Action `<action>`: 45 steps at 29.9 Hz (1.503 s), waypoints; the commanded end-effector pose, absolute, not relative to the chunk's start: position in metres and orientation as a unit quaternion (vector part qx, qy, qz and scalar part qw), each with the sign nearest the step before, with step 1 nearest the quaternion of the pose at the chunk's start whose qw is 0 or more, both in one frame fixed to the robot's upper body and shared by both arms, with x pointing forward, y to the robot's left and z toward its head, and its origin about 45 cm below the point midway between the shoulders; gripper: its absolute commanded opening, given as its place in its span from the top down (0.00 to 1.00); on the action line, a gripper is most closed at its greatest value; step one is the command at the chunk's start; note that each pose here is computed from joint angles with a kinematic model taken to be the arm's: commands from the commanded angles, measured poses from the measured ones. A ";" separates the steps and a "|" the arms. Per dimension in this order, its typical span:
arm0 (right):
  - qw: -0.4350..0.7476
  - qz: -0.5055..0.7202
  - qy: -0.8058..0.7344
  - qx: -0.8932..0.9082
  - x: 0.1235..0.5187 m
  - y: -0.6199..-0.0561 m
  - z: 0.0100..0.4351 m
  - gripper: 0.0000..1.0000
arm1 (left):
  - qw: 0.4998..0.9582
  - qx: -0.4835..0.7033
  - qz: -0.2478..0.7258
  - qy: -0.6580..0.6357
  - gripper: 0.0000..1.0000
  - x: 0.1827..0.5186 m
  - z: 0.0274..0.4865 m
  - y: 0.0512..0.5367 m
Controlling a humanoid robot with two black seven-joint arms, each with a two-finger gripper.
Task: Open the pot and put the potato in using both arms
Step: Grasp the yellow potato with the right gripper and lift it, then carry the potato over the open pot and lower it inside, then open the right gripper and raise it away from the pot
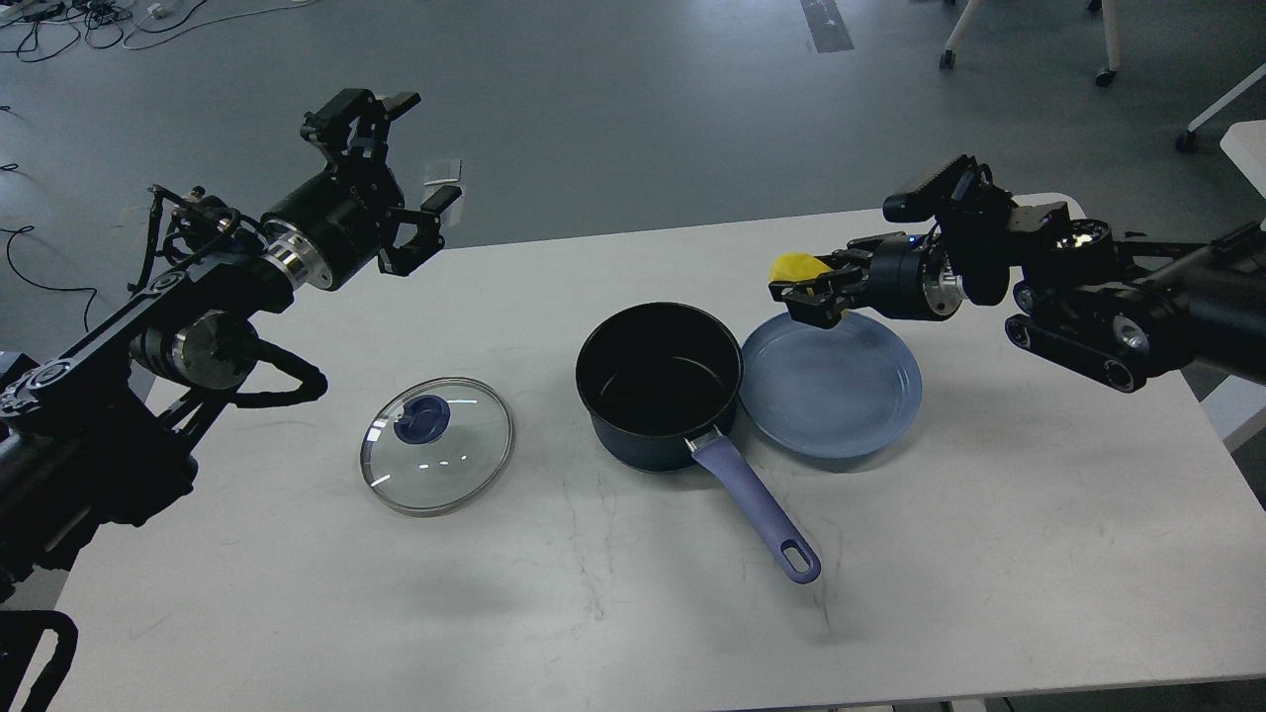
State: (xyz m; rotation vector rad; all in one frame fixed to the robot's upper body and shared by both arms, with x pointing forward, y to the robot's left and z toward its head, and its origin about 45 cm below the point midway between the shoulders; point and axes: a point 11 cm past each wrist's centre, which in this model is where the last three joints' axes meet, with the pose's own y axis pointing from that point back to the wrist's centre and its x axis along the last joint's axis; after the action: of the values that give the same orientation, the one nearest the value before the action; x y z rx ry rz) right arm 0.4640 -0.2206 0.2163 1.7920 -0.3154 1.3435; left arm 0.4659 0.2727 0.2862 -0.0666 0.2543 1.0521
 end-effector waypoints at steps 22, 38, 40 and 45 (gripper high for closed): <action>0.351 0.588 -0.024 0.729 0.429 -0.077 0.177 0.49 | 0.856 -0.039 0.504 0.113 0.02 0.466 0.289 0.275; 0.311 0.517 -0.138 0.785 0.443 -0.078 0.200 0.00 | 0.856 -0.040 0.503 0.115 0.02 0.466 0.287 0.274; 0.298 0.503 -0.170 0.793 0.450 -0.081 0.211 0.00 | 0.856 -0.040 0.503 0.115 0.02 0.466 0.287 0.274; 0.176 0.370 -0.329 0.851 0.468 -0.081 0.263 0.00 | 0.855 -0.043 0.504 0.116 0.02 0.465 0.285 0.275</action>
State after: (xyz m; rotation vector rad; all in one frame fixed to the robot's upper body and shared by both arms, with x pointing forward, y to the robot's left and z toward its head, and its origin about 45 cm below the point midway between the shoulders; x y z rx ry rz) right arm 0.4596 -0.0844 0.2330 2.2240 -0.6553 1.2311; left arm 0.4660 0.2736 0.2877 -0.0859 0.2403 1.0571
